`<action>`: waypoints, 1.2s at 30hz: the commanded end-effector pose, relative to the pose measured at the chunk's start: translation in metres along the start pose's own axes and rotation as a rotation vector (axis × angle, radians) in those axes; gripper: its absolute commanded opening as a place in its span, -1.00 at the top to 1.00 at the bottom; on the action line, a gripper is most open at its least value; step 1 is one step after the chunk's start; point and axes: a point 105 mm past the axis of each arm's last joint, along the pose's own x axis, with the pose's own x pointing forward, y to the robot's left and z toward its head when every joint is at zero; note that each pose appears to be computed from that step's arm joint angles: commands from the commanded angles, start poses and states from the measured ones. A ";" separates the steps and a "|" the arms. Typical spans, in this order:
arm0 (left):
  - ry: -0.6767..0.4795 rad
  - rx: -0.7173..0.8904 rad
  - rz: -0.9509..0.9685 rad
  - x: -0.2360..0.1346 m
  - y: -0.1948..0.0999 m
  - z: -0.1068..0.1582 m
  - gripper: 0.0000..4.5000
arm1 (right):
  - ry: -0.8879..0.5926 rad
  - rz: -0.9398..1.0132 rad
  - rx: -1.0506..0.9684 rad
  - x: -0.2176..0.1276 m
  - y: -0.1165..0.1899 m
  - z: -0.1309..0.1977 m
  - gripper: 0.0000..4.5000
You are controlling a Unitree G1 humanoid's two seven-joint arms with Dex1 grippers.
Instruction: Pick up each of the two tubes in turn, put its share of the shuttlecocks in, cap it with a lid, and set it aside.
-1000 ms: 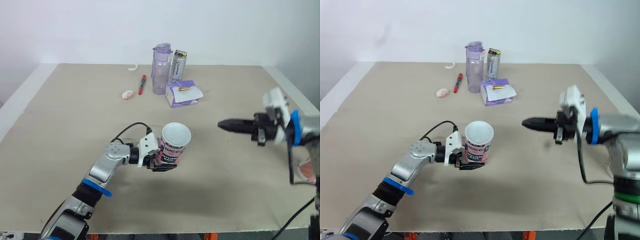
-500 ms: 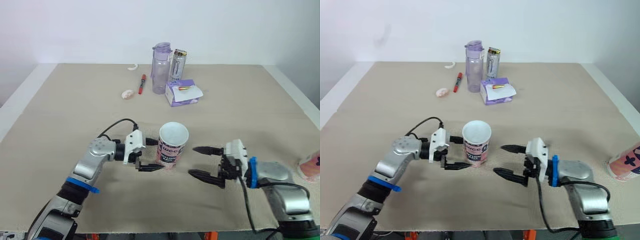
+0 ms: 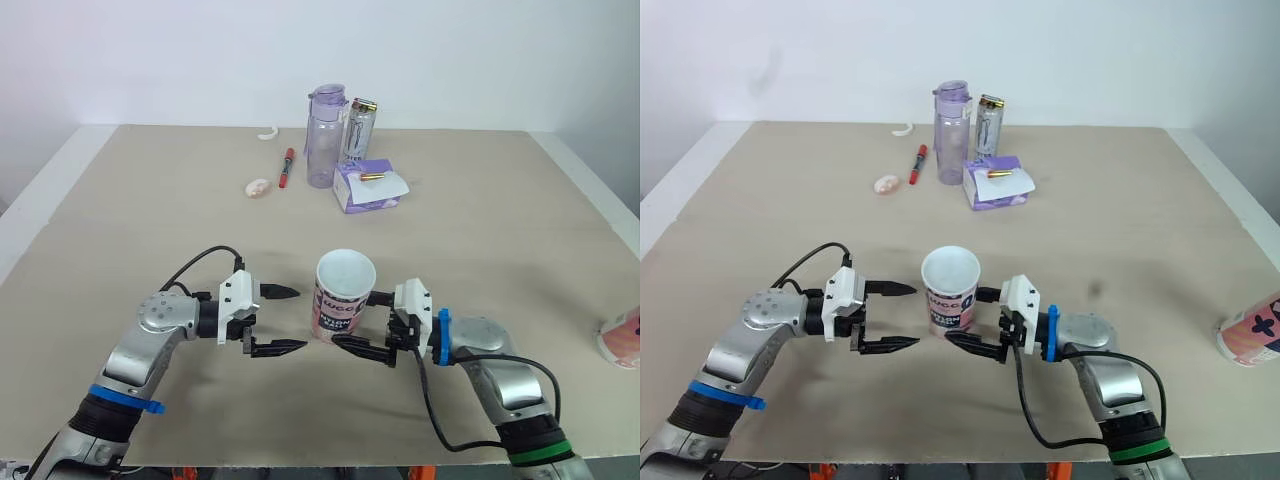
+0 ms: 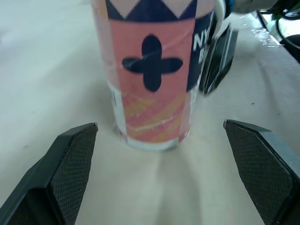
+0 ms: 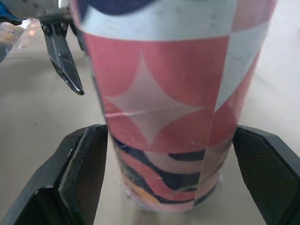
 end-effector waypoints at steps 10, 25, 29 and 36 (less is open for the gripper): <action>0.012 0.039 0.040 -0.011 -0.007 0.007 -1.00 | -0.054 0.052 -0.048 0.032 -0.001 0.003 -0.97; 0.014 0.035 0.034 -0.003 -0.009 0.007 -1.00 | -0.116 0.072 -0.088 0.053 -0.009 0.018 -0.97; 0.015 0.035 0.032 -0.003 -0.008 0.006 -1.00 | -0.102 0.083 -0.097 0.053 -0.009 0.017 -0.97; 0.028 0.043 0.054 -0.011 -0.001 0.006 -1.00 | -0.071 0.096 -0.094 0.048 -0.008 0.009 -0.74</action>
